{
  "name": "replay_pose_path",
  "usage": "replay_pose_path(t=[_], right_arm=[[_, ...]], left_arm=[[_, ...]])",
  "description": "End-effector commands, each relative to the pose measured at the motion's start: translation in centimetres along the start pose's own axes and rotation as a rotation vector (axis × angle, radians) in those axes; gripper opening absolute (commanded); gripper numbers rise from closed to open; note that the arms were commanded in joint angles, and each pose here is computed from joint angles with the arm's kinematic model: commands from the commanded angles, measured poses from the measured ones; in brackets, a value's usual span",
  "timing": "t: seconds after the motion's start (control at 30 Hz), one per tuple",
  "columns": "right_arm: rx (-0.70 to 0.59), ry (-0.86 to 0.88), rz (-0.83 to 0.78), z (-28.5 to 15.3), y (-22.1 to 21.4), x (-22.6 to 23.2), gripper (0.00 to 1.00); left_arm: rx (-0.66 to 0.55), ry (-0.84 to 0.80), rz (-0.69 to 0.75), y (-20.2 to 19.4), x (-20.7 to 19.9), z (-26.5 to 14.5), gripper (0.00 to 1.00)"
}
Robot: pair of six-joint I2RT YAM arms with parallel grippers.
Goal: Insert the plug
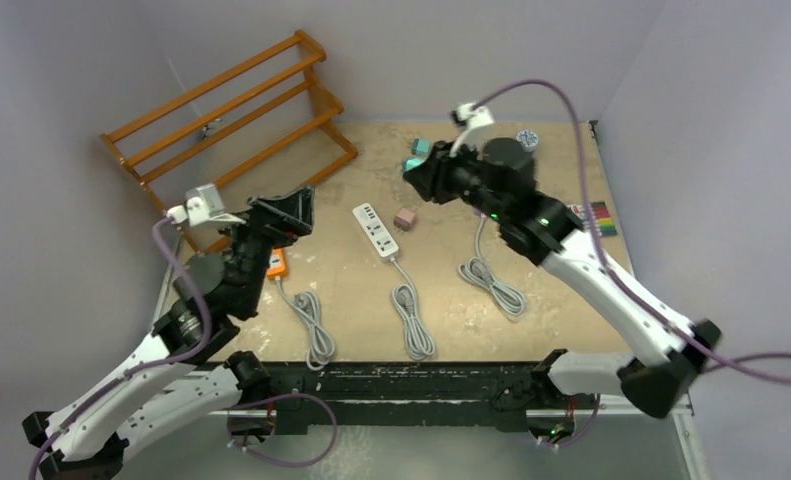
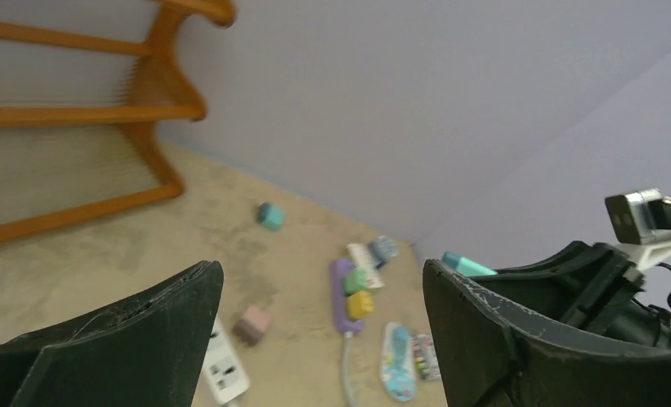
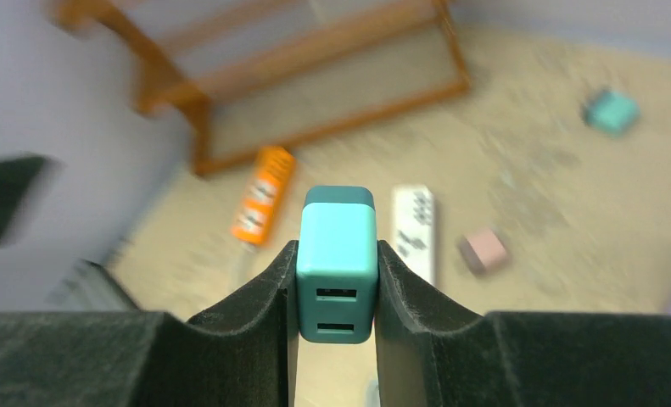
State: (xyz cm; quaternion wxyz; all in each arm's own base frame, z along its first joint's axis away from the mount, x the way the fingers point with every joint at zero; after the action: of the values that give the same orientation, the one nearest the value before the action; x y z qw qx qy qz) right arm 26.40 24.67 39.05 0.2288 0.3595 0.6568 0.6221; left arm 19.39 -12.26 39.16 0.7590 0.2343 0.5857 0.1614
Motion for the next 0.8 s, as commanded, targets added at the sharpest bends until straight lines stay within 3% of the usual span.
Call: replay_pose_path(t=[0.0,0.13,0.37,0.77], right_arm=[[0.448,-0.161,-0.156,1.8,-10.8,-3.9,0.00],[0.421,-0.141,-0.137,2.9,-12.2,-3.8,0.00],[0.489,-0.011,-0.159,4.4,-15.2,-2.5,0.00],[0.670,0.063,-0.191,9.5,-20.2,-0.7,0.00]], left_arm=[[0.015,0.264,0.211,-2.5,4.1,2.0,0.87],[0.130,0.410,0.268,-6.7,6.1,4.9,0.88],[0.375,0.689,0.102,-10.4,13.6,9.2,0.88],[0.408,0.782,0.084,-11.2,18.7,9.2,0.83]])
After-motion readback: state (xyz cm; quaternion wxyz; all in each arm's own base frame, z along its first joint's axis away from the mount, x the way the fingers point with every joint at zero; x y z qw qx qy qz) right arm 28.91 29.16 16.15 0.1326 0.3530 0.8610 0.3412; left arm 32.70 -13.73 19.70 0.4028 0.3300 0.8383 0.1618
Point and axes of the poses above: each gripper's point midway between its finger pads, its own z axis out along the fingers, its own x axis along the line the jaws close on, y = z × x, the point moved 4 cm from there along -z, back along the fingers, and after that the axes turned 14 degrees about -z, right-handed, at the moved point
